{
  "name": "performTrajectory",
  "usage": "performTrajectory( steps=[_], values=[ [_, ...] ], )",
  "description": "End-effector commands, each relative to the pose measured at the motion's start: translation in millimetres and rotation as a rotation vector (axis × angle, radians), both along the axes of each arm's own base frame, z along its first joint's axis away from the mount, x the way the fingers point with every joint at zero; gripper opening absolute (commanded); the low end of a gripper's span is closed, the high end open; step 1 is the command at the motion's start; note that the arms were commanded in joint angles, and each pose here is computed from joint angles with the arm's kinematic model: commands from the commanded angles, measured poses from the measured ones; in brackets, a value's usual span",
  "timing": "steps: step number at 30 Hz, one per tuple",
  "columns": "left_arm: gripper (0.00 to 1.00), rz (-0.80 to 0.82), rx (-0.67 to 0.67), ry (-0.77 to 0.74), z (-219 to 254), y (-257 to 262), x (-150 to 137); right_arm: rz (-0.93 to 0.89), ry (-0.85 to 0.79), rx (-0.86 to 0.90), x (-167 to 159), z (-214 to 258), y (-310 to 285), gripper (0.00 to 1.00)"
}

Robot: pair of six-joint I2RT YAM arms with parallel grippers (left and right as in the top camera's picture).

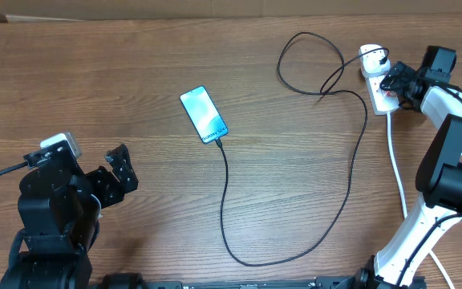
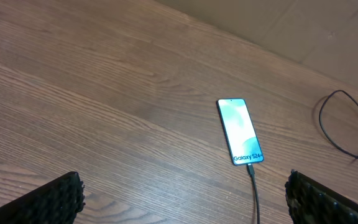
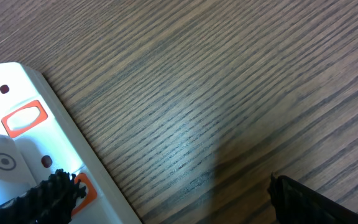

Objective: Plug charger to phone and switch on socket

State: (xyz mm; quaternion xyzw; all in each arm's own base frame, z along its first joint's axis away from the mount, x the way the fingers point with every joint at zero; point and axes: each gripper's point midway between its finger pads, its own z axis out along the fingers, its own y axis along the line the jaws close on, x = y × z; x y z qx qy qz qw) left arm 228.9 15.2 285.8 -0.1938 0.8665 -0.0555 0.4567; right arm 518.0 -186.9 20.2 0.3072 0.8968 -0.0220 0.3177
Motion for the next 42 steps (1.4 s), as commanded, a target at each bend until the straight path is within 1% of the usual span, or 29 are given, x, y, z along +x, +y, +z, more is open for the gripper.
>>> performTrajectory(
  steps=[1,6,42],
  values=[
    [0.99,0.014,0.004,0.002,-1,2,0,0.018,0.018,0.017,2,-12,5,1.00],
    [0.99,0.014,0.004,0.002,-1,2,0,0.062,-0.004,0.071,7,-11,17,1.00],
    [0.99,0.014,0.004,0.002,-1,2,0,0.069,0.046,0.083,-3,-19,20,1.00]
  ],
)
